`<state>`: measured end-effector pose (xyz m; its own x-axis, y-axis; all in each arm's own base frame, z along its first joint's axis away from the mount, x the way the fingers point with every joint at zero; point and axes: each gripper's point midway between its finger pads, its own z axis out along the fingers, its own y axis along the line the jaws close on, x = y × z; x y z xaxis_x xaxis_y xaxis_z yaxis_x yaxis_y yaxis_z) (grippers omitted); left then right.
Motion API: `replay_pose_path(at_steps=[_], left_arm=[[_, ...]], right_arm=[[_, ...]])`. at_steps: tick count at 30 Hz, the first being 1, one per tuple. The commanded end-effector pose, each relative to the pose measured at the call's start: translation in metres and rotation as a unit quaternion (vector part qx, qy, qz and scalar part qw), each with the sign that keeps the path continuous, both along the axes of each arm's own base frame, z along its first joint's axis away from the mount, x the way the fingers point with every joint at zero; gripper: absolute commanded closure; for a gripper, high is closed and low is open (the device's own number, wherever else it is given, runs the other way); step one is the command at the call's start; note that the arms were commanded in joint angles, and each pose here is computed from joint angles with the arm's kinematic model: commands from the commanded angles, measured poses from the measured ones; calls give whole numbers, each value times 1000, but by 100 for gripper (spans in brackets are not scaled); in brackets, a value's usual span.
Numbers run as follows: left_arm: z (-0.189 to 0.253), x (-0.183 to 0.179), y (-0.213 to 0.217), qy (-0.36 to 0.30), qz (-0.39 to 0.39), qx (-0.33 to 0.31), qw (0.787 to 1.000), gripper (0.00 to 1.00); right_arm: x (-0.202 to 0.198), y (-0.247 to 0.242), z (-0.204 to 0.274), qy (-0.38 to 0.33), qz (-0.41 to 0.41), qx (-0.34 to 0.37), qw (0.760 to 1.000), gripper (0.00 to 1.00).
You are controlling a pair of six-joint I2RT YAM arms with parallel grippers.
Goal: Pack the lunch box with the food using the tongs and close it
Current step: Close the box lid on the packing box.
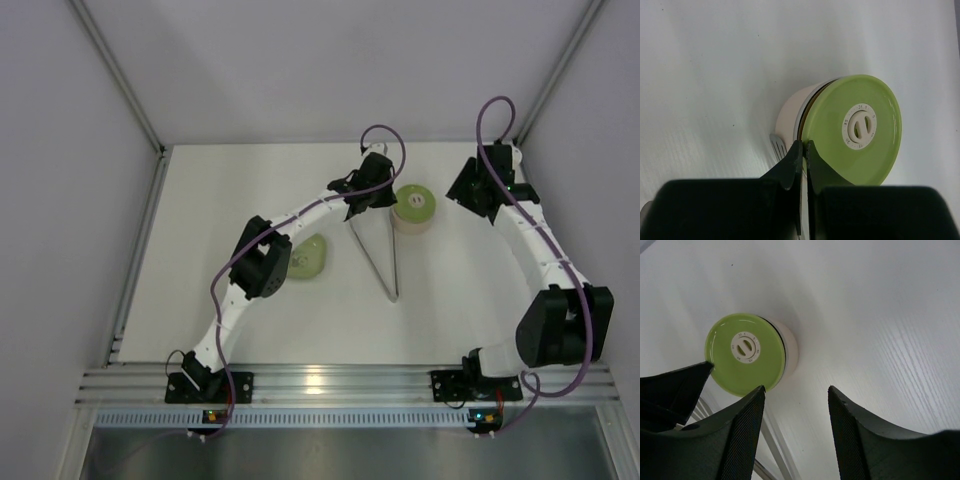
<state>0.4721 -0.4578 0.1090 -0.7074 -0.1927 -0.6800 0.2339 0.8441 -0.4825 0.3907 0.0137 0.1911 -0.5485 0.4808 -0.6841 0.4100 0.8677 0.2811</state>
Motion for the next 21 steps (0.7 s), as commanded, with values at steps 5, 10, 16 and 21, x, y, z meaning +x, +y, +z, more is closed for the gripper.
replay_pose_path(at_steps=[5, 10, 16, 21], left_arm=[[-10, 1, -2, 8, -7, 10, 1000, 100], [-17, -1, 1, 15, -4, 19, 1000, 100], [-23, -2, 4, 20, 0, 28, 999, 100], [-31, -4, 7, 28, 2, 38, 999, 100]], right_arm=[[23, 0, 5, -3, 16, -2, 1000, 47], [32, 4, -15, 25, 33, 1, 999, 48], [42, 10, -30, 44, 52, 3, 998, 50], [50, 20, -33, 51, 70, 7, 996, 50]])
